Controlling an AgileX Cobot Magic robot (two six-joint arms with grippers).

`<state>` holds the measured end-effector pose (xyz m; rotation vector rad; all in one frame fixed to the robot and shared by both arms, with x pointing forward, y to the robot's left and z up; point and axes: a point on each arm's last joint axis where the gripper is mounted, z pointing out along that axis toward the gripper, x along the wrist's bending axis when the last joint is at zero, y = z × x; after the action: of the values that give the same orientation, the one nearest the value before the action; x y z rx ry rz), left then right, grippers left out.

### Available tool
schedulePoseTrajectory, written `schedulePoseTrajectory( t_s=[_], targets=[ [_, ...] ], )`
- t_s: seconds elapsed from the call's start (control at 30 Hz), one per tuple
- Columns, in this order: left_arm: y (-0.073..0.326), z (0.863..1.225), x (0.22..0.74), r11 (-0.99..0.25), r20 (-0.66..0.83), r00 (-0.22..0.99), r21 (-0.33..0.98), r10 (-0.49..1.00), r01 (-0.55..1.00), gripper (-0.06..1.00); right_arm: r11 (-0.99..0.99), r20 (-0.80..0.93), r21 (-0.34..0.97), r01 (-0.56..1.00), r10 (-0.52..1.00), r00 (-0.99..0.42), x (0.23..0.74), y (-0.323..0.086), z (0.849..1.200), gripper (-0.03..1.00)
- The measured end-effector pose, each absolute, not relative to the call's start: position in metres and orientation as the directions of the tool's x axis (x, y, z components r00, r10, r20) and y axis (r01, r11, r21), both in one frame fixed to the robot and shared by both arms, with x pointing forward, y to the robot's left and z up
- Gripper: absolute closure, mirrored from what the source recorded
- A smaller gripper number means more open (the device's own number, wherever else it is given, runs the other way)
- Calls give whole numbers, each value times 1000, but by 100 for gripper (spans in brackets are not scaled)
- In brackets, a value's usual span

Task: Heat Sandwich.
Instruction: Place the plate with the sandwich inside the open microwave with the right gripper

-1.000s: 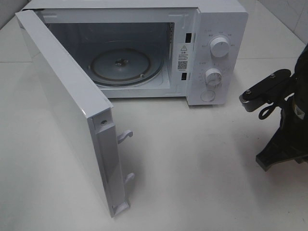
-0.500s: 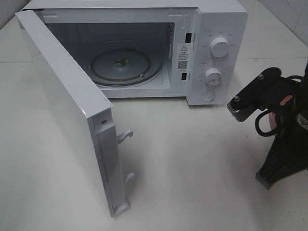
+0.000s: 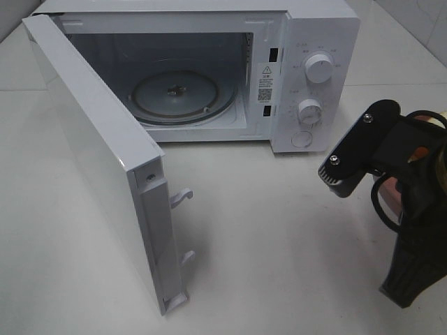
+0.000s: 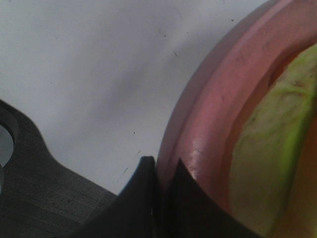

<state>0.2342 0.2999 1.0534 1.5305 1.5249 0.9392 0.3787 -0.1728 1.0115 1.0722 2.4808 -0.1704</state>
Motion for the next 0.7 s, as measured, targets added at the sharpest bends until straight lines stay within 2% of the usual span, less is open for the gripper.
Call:
schedulePoseTrajectory(
  t_s=[0.33,0.7],
  targets=[
    [300,1053,234,8,-16,14,900,1000,436,-5,823,-437,10,568,514,-738,365,-164,1015,92],
    [300,1053,234,8,-16,14,900,1000,436,-5,896,-432,-37,443,386,-815,366,-162,1015,92]
  ],
)
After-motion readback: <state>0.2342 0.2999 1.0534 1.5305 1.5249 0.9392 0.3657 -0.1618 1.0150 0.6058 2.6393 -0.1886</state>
